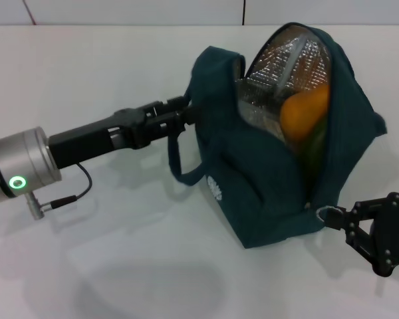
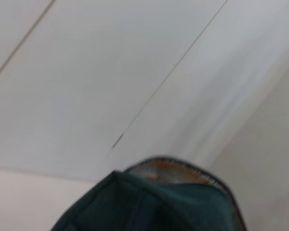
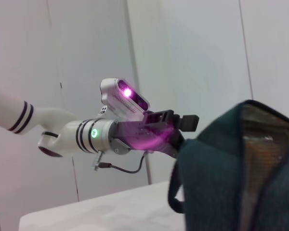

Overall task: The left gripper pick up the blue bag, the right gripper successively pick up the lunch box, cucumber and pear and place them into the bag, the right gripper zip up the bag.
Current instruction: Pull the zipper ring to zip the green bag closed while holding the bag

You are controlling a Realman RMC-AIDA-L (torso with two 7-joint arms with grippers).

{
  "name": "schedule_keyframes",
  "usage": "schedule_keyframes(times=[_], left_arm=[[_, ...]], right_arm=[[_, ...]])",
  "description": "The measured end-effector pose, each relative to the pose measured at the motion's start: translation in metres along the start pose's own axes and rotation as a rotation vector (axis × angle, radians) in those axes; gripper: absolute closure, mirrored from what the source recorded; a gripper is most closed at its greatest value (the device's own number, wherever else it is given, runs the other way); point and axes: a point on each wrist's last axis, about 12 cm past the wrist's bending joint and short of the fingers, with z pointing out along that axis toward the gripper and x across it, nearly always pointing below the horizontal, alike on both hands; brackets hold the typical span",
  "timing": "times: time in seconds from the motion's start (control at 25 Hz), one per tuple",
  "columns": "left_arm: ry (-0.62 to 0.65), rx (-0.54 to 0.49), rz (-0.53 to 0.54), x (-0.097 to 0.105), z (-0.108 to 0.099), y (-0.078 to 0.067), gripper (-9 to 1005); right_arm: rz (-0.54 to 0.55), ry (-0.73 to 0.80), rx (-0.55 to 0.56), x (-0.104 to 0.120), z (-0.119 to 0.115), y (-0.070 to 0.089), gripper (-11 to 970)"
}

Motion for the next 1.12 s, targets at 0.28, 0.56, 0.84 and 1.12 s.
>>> schedule_keyframes(times=[0.28, 0.56, 0.84, 1.12], left_arm=[[-0.05, -0.009, 0.052, 0.001, -0.009, -0.001, 152], [-0.135, -0.05, 0.09, -0.001, -0.026, 0.0, 102], [-0.19, -0.097, 0.117, -0.002, -0.04, 0.002, 102], [-0.192, -0.094, 0.12, 0.0, -0.042, 0.001, 102]], right_arm=[[-0.042, -0.043, -0.018, -0.008, 0.011, -0.003, 951], [-0.115, -0.133, 0.01, -0.033, 0.018, -0.019, 950], [-0.114, -0.137, -0.011, -0.054, 0.037, -0.039, 951], [-0.103, -0.098, -0.042, -0.07, 0.053, -0.055, 950]])
